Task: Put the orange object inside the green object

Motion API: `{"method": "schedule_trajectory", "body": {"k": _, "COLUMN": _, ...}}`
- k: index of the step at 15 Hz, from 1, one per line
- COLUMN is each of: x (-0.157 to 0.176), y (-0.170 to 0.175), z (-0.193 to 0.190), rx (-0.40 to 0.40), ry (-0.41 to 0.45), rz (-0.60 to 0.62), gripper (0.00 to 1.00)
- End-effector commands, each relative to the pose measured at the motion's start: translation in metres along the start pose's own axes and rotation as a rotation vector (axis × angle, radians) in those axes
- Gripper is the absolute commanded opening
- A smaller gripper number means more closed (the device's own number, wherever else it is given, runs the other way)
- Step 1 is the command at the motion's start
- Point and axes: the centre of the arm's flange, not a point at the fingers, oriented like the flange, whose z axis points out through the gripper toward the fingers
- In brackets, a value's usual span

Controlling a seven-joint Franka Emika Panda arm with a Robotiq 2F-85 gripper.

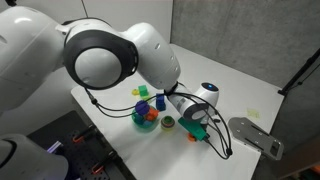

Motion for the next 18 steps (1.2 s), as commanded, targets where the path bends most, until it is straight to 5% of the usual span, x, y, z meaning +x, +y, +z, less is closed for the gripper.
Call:
{"method": "schedule_trajectory", "body": {"k": 1, "x": 0.000, "y": -0.012, "z": -0.023, "rx": 0.017, "ry": 0.029, "rz": -0.001, "gripper": 0.06}}
{"method": "schedule_trajectory", "body": {"k": 18, "x": -0.054, "y": -0.101, "z": -0.112, "rx": 0.102, "ry": 0.067, "rz": -0.111, "gripper": 0.05}}
